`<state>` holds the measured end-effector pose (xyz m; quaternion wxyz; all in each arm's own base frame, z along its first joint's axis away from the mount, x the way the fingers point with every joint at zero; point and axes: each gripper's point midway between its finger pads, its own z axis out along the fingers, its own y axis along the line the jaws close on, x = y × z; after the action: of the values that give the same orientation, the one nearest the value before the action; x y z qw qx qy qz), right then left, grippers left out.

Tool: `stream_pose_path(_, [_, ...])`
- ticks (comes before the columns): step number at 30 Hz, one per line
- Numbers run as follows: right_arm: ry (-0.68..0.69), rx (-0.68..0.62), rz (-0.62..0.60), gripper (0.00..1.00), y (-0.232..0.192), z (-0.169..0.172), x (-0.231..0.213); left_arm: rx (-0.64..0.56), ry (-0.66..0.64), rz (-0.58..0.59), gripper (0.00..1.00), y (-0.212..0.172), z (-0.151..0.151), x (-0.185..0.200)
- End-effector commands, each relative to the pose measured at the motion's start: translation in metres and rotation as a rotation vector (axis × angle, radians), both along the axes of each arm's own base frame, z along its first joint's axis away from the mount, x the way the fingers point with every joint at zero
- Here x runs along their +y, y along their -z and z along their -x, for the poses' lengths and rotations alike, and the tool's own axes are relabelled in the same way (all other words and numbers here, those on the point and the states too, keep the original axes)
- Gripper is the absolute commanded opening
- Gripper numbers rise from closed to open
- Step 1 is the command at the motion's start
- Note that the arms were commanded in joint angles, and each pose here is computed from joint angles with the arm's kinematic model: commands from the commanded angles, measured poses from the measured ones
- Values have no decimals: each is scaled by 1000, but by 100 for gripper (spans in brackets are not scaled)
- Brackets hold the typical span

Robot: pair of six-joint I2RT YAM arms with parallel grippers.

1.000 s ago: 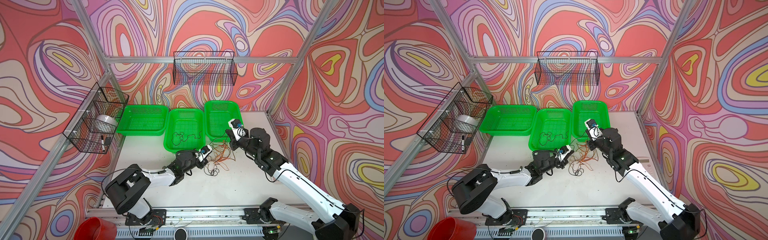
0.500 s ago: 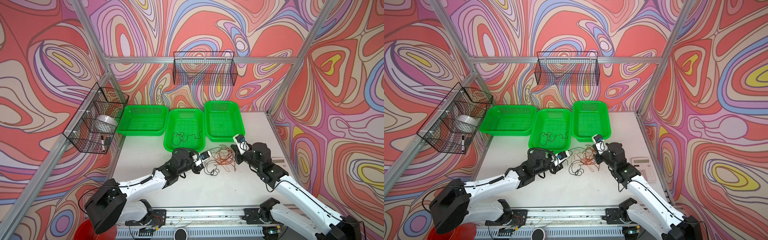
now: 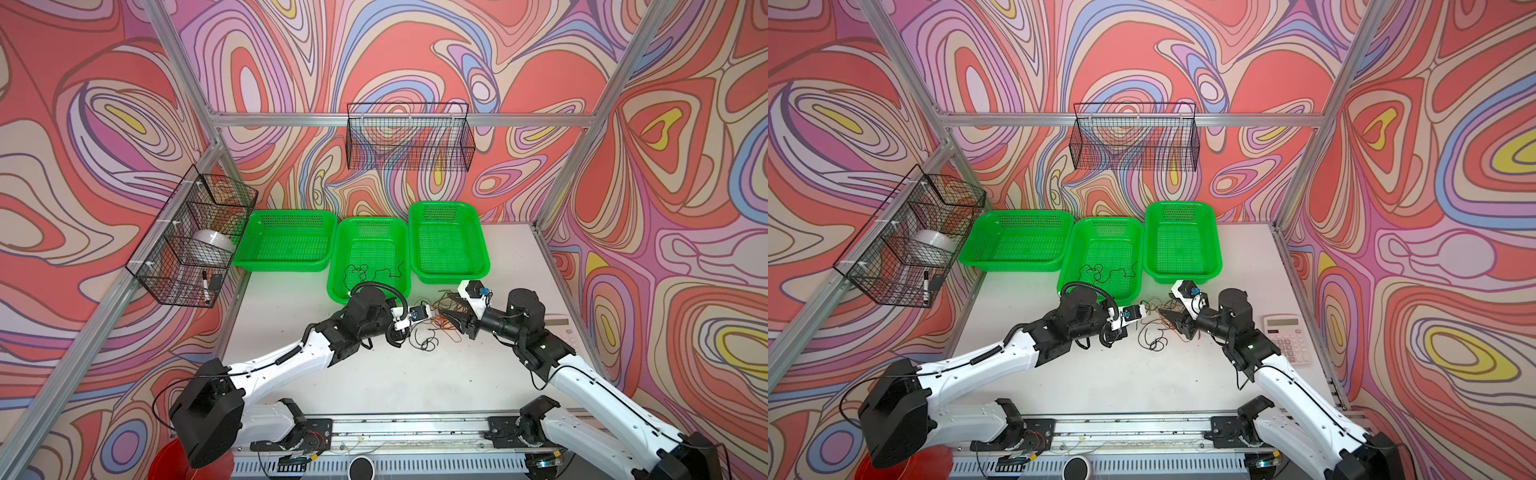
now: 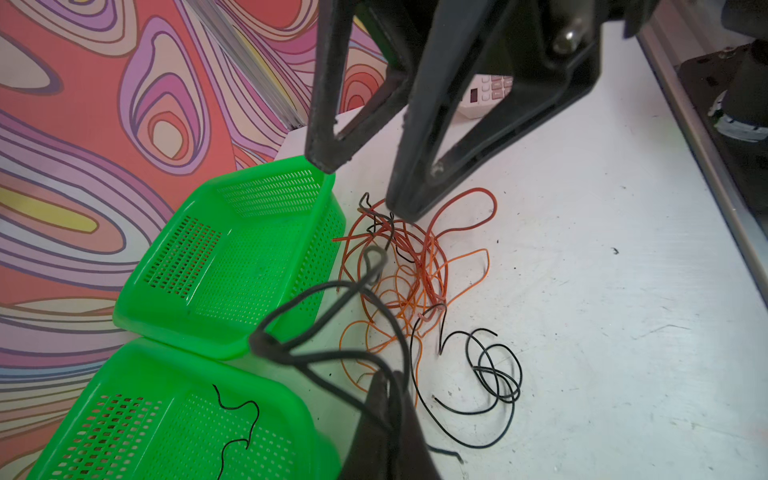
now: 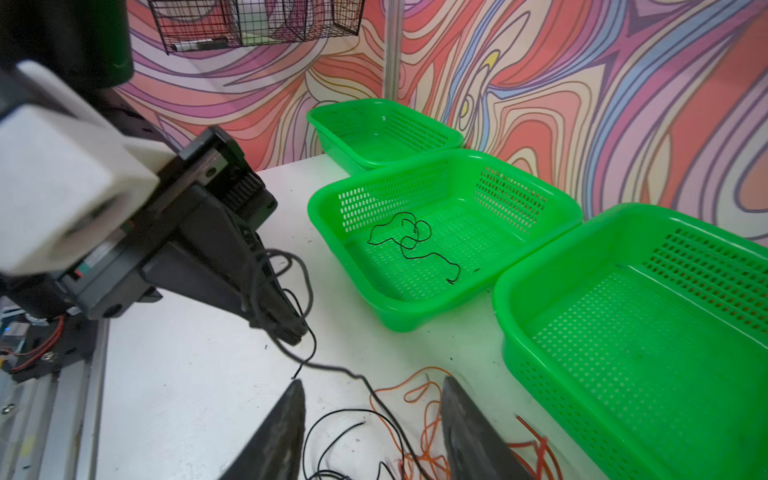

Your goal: Untangle the cables

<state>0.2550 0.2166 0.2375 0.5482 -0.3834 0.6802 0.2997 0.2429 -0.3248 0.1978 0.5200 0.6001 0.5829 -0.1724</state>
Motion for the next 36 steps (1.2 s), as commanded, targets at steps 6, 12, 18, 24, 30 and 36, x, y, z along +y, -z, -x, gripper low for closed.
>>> stream_pose_path(6, [-108,46,-184,55,-43,-6,24,-16,55,-31,0,1,3,-3])
stream_pose_path(12, [-164,199,-166,51,-20,-10,36,-48,65,-31,0,-4,0,-6])
stream_pose_path(18, [-206,248,-162,49,-10,-4,40,-87,58,-35,0,-8,-5,-8])
stream_pose_path(24, [-235,279,-151,46,-5,3,41,-103,58,-36,0,-12,-9,-10])
stream_pose_path(30, [-228,274,-143,46,-4,6,38,-105,48,-38,0,-12,-11,-9])
stream_pose_path(36, [-232,277,-125,43,-2,7,37,-123,60,-42,0,-13,-10,-7])
